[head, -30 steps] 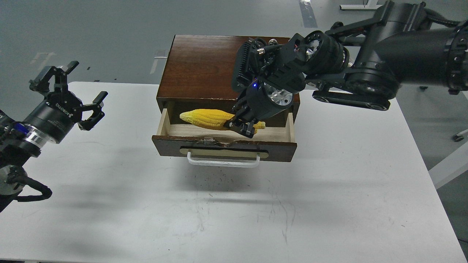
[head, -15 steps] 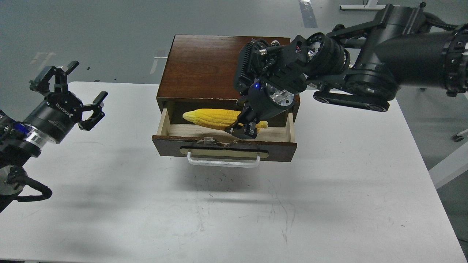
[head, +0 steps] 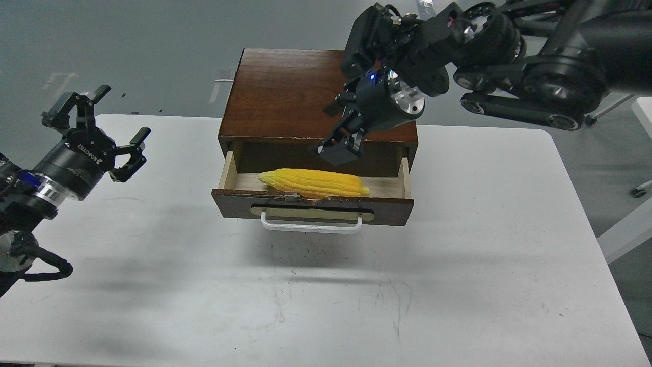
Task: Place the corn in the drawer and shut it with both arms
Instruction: 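Withdraw the right gripper up and away from the drawer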
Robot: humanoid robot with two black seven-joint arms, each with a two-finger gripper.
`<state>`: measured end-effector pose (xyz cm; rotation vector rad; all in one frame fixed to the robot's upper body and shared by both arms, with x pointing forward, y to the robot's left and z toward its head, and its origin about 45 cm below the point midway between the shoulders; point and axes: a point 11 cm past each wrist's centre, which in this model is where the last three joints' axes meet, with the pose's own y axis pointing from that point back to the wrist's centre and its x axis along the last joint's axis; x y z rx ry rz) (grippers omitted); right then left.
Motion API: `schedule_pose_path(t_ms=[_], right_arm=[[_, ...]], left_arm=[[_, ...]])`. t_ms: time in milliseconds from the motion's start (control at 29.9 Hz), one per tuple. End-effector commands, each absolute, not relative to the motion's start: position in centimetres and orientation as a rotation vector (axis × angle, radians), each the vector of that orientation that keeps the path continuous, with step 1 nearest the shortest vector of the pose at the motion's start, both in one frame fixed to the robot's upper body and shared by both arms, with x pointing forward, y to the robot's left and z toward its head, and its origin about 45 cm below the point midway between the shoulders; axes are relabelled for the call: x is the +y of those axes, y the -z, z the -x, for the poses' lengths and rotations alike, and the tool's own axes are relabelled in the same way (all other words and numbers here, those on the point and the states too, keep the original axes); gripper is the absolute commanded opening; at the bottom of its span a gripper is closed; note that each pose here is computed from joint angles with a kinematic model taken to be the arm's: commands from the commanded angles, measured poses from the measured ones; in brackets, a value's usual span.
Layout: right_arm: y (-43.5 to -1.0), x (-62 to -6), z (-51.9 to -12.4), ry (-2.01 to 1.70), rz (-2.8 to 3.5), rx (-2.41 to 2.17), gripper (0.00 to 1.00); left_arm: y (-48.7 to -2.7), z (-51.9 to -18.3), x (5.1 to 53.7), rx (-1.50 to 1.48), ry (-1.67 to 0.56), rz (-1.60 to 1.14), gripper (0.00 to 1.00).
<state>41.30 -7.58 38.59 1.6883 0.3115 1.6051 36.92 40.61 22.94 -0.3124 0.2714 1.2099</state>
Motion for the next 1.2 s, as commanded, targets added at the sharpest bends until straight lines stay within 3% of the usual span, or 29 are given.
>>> schedule_pose_path(t_ms=[0, 100, 267, 434, 802, 969, 1169], right_arm=[[-41.9, -9.1, -42.3, -1.557, -1.846, 0.086, 0.95], [-44.6, -12.4, -43.3, -1.441, -2.054, -0.202, 0.96], [-44.0, -19.5, -44.9, -1.121, -2.364, -0.684, 0.96], [-40.2, -25.9, -45.2, -0.778, -2.569, -1.108, 0.96], [-23.3, -32.8, -42.1, 0.099, -2.628, -1.774, 0.99], [-19.5, -32.7, -41.1, 0.250, -2.592, -1.866, 0.99], [-18.4, -32.5, -40.6, 0.283, -2.581, -1.858, 0.99]], left_arm=[[-22.9, -36.9, 40.6, 0.272, -1.210, 0.311, 1.00], [-22.8, -36.9, 40.5, 0.274, -1.208, 0.313, 1.00], [-22.8, -36.9, 40.4, 0.277, -1.207, 0.315, 1.00], [-22.5, -36.9, 40.0, 0.285, -1.202, 0.319, 1.00], [-21.6, -36.8, 39.2, 0.309, -1.190, 0.315, 1.00], [-21.5, -36.8, 39.1, 0.290, -1.181, 0.286, 1.00], [-23.2, -36.3, 39.7, 0.107, -1.087, 0.060, 1.00]])
